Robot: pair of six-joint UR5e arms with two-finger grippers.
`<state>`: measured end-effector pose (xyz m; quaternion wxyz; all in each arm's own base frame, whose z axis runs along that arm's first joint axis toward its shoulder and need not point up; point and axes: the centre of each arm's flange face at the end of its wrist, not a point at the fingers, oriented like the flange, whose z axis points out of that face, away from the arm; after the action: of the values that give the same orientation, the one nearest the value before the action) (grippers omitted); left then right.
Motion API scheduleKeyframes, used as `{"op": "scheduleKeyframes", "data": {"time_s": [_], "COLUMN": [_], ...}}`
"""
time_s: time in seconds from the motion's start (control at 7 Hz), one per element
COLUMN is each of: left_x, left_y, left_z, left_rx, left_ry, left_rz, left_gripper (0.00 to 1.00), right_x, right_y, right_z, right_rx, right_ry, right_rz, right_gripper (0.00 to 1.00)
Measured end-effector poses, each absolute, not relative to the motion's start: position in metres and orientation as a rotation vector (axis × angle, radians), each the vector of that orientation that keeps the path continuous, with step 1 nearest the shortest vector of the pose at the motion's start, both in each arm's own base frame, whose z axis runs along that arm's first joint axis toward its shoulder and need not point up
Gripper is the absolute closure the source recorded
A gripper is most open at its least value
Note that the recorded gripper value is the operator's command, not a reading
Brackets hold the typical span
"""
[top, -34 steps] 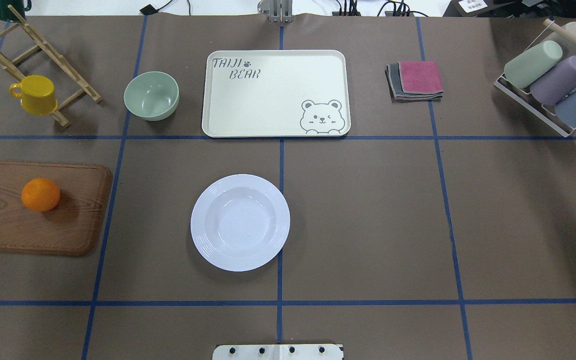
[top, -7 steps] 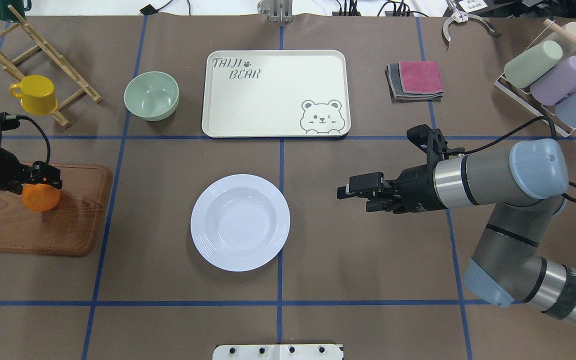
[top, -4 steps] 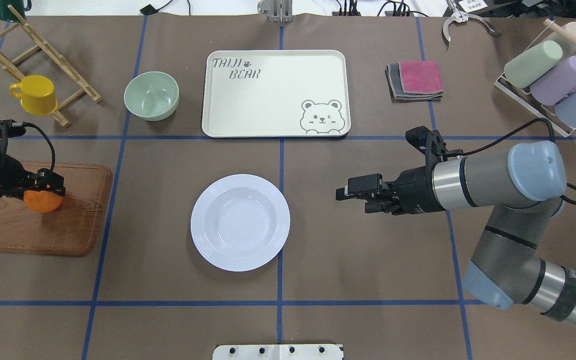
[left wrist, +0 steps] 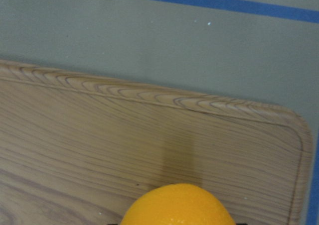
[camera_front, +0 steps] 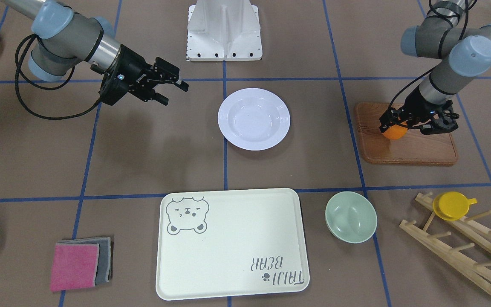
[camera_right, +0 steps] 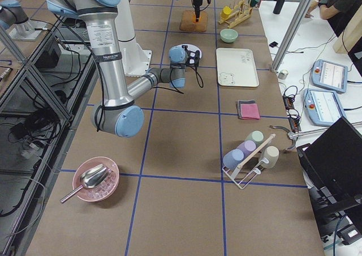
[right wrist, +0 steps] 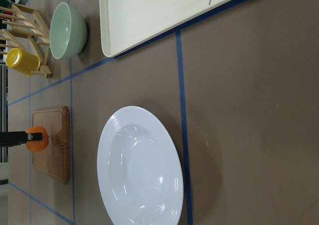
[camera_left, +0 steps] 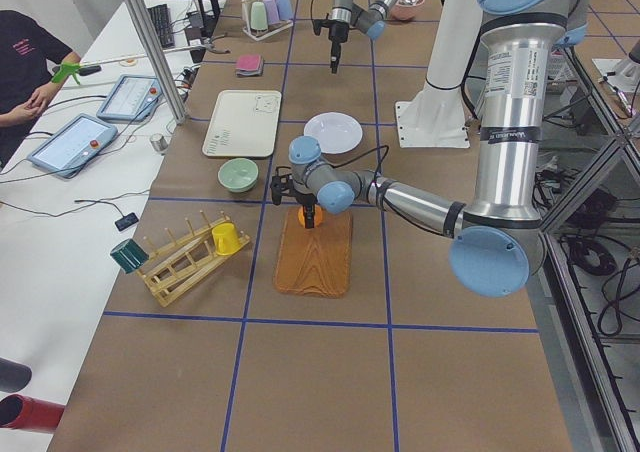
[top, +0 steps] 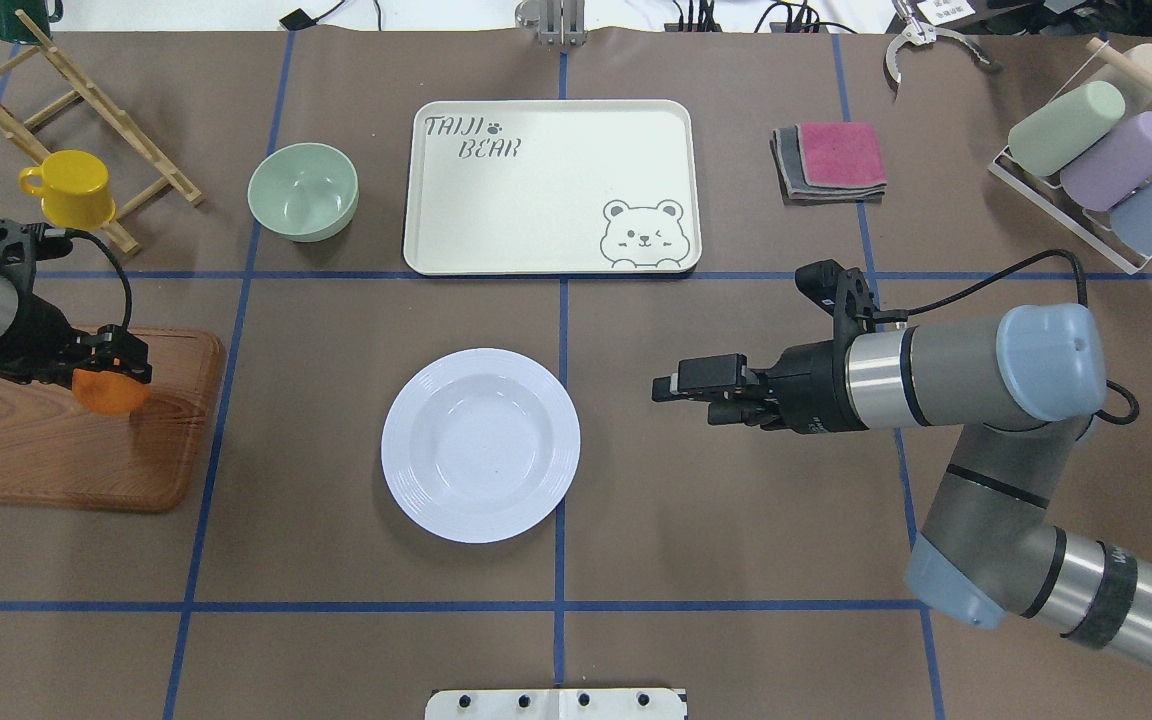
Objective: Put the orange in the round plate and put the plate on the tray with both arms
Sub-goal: 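Carry the orange over the plate with left gripper while right reaches rim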
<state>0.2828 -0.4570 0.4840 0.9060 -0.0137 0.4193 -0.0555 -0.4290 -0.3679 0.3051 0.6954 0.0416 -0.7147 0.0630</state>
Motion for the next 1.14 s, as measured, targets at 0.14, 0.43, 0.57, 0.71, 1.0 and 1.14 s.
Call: {"op": "scheduleKeyframes", "data": {"time_s": [0.14,0.43,0.57,0.71,1.0,1.14], "left_x": [0.299,0.355,0.388,0.416,0.455,0.466], "left_y": [-0.473,-0.479,-0.468,-0.454,-0.427,-0.417], "left_z": [0.435,0.335,0.298,0.271,0.24,0.232], "left_rx": [-0.039,-0.078,-0.089,-0.088,-0.1,-0.101], "left_ry": [0.871,0.913,0.931,0.943,0.965,0.971], "left_rz": [-0.145,-0.207,-0.218,-0.213,-0.194,-0.184], "left_gripper": [0.25,0.25,0.25,0.24,0.17,0.16], "right_x": [-0.45,-0.481,-0.489,-0.497,-0.52,-0.529], "right_y": [-0.369,-0.373,-0.375,-0.379,-0.385,-0.384], "right_z": [0.3,0.295,0.295,0.297,0.301,0.302], "right_rx": [0.118,0.145,0.15,0.155,0.156,0.154], "right_ry": [-1.624,-1.654,-1.654,-1.645,-1.621,-1.615], "right_rz": [0.146,0.16,0.164,0.171,0.178,0.178], "right_gripper": [0.05,0.06,0.06,0.07,0.07,0.08]}}
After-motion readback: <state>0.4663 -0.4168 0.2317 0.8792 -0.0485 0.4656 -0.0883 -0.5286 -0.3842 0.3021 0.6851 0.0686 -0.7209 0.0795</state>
